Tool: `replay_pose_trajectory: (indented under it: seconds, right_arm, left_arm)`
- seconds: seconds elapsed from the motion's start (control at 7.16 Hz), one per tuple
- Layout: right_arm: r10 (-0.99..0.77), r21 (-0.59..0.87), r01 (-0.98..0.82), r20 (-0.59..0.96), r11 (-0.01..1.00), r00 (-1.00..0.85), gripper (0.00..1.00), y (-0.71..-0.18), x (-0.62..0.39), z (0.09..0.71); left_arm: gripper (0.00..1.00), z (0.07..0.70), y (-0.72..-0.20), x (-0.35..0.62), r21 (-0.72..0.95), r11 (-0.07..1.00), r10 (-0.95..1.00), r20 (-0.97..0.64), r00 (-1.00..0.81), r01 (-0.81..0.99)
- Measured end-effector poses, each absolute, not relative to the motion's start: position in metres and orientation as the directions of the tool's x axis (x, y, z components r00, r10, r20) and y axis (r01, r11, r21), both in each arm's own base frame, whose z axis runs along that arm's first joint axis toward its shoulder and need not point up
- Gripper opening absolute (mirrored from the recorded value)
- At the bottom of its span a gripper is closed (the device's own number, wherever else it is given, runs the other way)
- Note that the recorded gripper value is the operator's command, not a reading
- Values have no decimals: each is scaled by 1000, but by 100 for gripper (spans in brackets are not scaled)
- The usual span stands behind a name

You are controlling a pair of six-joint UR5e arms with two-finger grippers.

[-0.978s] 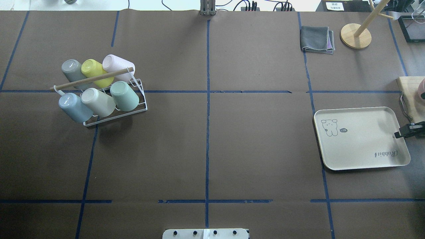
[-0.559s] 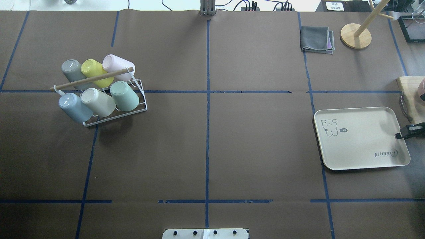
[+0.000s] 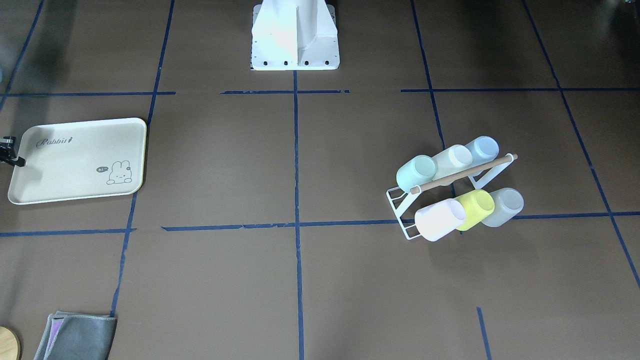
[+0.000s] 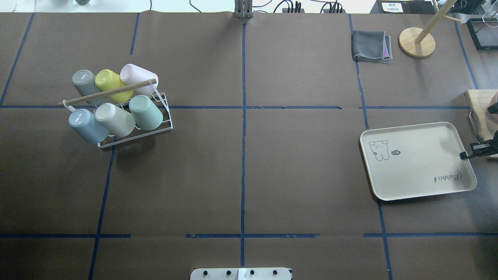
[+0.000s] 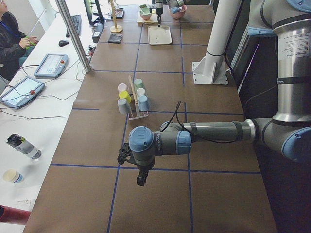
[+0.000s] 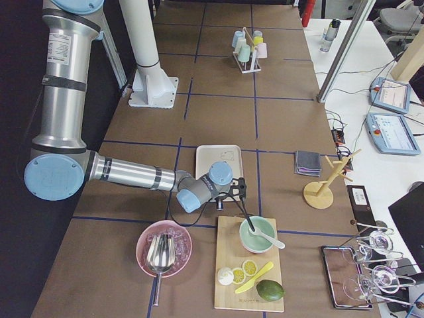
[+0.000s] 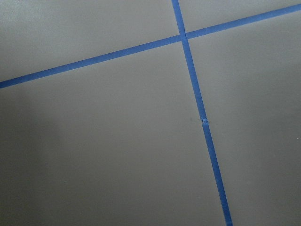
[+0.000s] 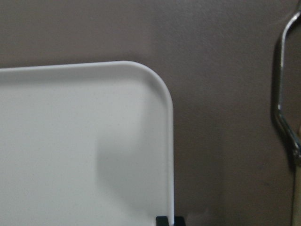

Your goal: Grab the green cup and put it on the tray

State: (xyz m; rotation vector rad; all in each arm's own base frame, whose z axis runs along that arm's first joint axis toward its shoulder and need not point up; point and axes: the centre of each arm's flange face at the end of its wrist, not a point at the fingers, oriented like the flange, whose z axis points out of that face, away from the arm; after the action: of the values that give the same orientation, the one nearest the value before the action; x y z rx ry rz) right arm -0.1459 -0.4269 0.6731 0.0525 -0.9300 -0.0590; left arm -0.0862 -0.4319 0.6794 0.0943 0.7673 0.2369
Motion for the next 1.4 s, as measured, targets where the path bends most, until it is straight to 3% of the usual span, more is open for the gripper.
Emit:
replay_pose_trajectory:
  seconds: [0.42, 0.7, 1.26, 1.4]
  right_arm:
    - [24, 6, -57, 860, 998, 509, 0, -462, -206, 561]
    - [49, -23, -62, 896, 998, 442, 0, -476, -308, 468]
    - [-10, 32, -43, 902, 999, 431, 2, -439, -465, 350]
    - [-23, 47, -44, 896, 998, 443, 27, -425, -485, 346]
  left_arm:
    - [100, 680, -432, -86, 170, 969, 246, -676, 695, -178]
    - [100, 679, -432, -86, 170, 969, 245, -676, 695, -177]
    - [100, 684, -431, -86, 161, 971, 239, -678, 695, -177]
    - [100, 684, -431, -86, 160, 971, 238, -679, 695, -177]
